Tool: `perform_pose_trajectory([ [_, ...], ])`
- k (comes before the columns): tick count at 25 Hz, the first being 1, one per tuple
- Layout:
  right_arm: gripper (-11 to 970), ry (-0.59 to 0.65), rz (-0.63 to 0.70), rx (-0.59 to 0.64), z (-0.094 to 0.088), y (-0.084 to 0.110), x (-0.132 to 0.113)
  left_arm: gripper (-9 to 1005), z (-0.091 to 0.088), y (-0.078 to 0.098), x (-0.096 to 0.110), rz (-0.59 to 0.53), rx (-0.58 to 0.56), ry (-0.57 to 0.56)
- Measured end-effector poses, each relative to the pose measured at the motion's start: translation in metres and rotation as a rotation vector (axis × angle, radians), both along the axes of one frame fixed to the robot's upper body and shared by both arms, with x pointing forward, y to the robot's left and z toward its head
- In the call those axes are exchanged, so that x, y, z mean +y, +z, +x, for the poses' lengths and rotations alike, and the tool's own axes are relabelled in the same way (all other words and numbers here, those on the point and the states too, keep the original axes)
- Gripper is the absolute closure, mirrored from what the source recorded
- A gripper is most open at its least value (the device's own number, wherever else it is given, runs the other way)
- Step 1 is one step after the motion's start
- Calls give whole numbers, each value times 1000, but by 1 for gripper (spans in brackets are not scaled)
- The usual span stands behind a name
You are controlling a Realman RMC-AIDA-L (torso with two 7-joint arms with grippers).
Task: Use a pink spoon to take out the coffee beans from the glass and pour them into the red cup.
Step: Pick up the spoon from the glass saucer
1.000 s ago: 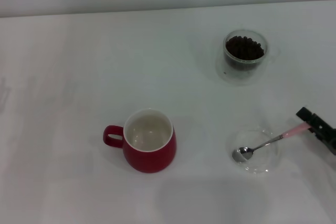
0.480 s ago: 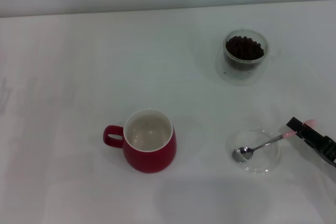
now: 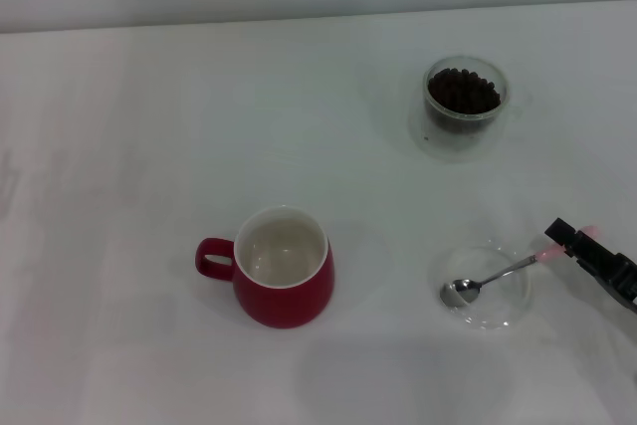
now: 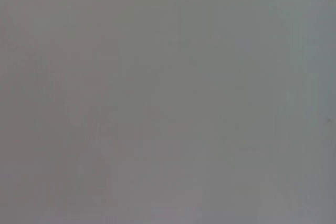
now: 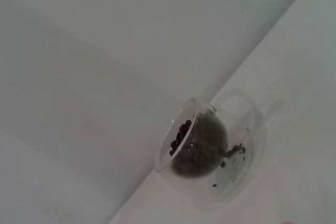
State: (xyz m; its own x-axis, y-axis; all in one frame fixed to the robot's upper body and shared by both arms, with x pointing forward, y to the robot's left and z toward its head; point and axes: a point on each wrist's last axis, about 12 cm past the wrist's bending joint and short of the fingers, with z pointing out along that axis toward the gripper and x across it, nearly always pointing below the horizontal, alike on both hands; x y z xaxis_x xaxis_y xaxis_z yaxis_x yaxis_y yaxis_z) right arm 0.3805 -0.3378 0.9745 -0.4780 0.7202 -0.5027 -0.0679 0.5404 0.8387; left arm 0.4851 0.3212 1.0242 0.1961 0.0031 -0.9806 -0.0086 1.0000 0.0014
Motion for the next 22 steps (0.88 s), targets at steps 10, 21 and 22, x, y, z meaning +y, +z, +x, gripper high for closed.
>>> perform_pose_trajectory([
  [10, 465, -17, -1, 1, 2, -1, 0, 104, 0, 0, 0, -1, 0, 0],
  [21, 477, -31, -15, 14, 7, -2, -1, 104, -1, 0, 0, -1, 1, 2],
  [22, 478, -31, -15, 14, 7, -2, -1, 104, -1, 0, 0, -1, 1, 2],
])
